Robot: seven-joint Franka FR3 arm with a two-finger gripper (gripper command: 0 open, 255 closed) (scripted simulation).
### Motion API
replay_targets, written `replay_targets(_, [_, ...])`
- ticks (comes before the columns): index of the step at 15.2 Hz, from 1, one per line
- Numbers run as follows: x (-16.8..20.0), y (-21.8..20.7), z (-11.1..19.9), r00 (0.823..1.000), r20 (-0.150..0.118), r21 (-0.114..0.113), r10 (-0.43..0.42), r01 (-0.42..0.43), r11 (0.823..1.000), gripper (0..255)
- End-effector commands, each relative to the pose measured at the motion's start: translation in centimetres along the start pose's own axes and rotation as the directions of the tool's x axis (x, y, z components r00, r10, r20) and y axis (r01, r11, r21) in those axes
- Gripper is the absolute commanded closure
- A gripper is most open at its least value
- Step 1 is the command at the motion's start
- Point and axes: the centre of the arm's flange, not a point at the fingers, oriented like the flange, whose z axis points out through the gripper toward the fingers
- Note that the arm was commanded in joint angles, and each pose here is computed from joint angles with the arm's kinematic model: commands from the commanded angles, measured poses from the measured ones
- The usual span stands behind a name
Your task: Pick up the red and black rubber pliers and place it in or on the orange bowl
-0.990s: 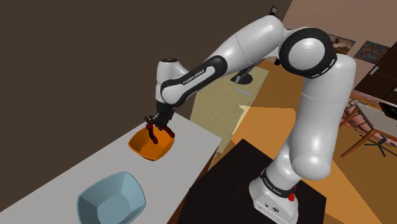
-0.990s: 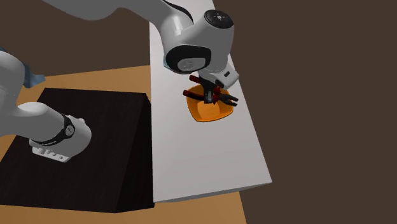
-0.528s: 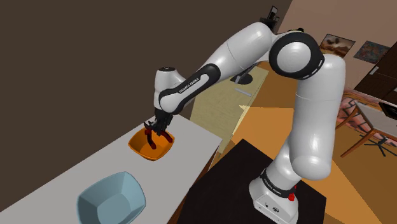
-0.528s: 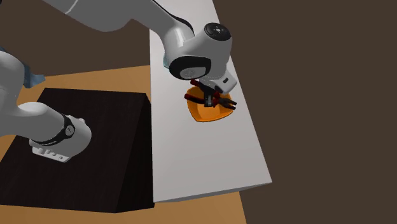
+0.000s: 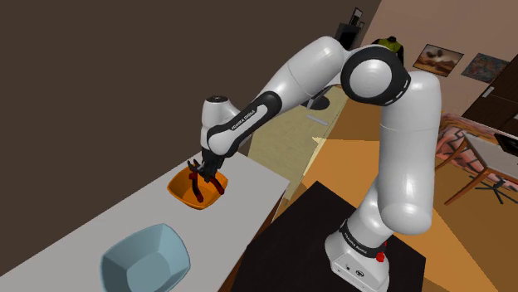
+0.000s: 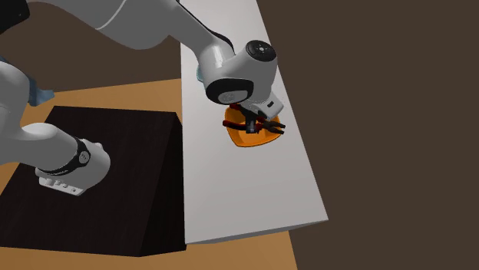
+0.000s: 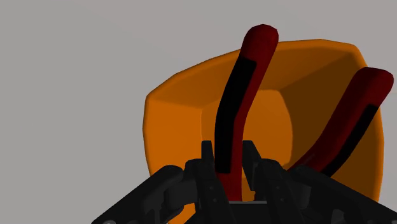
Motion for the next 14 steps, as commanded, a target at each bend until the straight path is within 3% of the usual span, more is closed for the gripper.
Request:
replay_targets(1, [0.0, 0.0, 0.0, 1.000, -0.001, 0.000, 0.000, 0.000, 1.000, 255])
replay_targets(5, [0.0, 0.0, 0.0, 1.000, -0.001, 0.000, 0.000, 0.000, 1.000, 255])
replay_targets(6, [0.0, 0.0, 0.0, 1.000, -0.001, 0.000, 0.000, 0.000, 1.000, 0])
replay_targets(11, [0.0, 0.0, 0.0, 1.000, -0.001, 0.000, 0.000, 0.000, 1.000, 0])
replay_targets(14, [0.0, 0.0, -3.9, 1.000, -0.001, 0.000, 0.000, 0.000, 1.000, 0])
